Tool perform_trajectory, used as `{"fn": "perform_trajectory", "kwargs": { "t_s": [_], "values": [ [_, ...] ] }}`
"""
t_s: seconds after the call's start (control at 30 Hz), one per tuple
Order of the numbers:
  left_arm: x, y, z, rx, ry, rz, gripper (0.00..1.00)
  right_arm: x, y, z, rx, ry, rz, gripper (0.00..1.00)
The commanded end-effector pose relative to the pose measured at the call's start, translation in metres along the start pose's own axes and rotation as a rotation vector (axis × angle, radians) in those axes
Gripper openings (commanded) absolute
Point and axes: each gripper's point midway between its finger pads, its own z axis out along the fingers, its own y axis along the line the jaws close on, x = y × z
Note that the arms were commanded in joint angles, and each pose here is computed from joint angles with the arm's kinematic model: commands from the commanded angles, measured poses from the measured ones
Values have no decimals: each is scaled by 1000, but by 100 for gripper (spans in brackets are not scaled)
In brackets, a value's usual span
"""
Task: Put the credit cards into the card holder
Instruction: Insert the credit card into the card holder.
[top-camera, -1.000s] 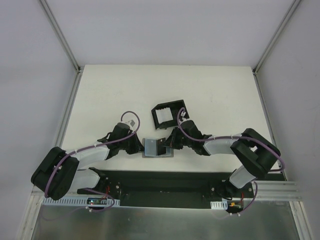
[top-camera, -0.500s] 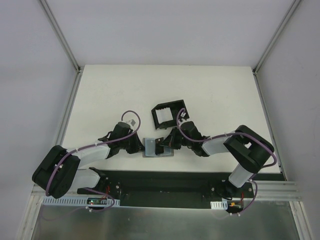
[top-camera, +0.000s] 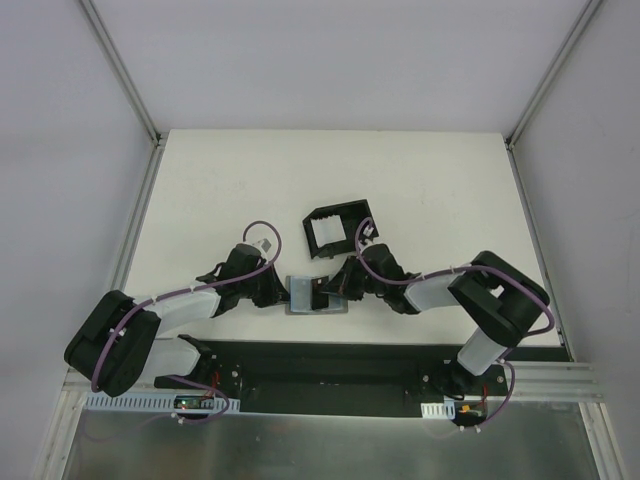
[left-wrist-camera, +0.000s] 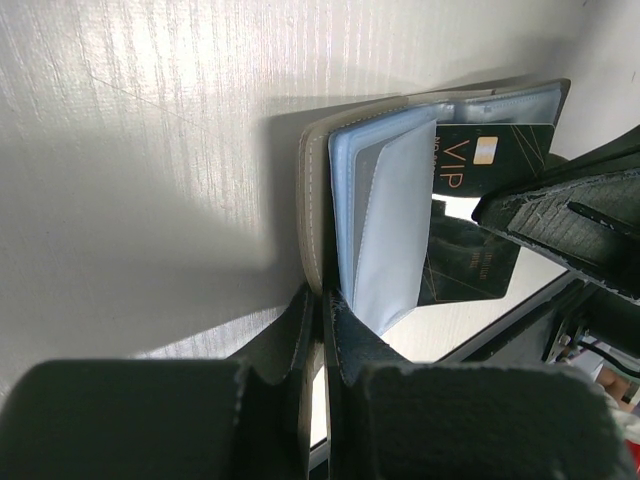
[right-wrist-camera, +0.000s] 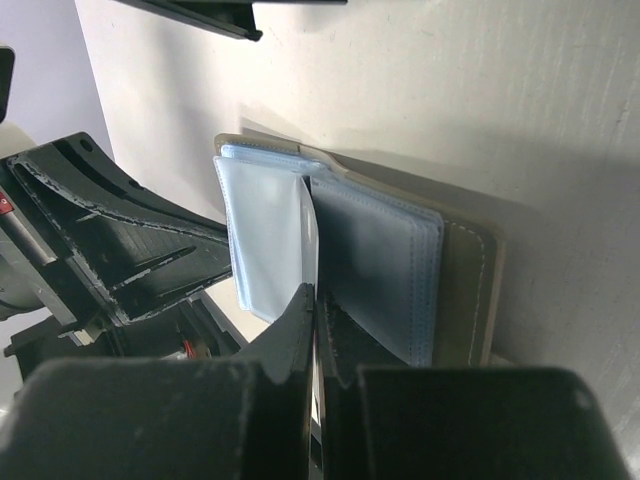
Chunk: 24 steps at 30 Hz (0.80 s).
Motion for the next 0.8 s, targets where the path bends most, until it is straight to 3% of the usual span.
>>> {"fn": "perform_trajectory", "kwargs": {
  "t_s": [0.0,0.43,0.67,0.77],
  "values": [
    [21,40,-1,-147,61,24,0,10,-13,6,62,66,8,0],
    [18,38,-2,-140,53,40,0,13,-14,11,122,92,-12,3],
    [19,37,-2,-136,58,45,0,2,-22,-8,239,18,-94,28],
    [20,37,-3,-133,60,47,0,-1,-18,-11,267,20,-139,31]
  ]
}}
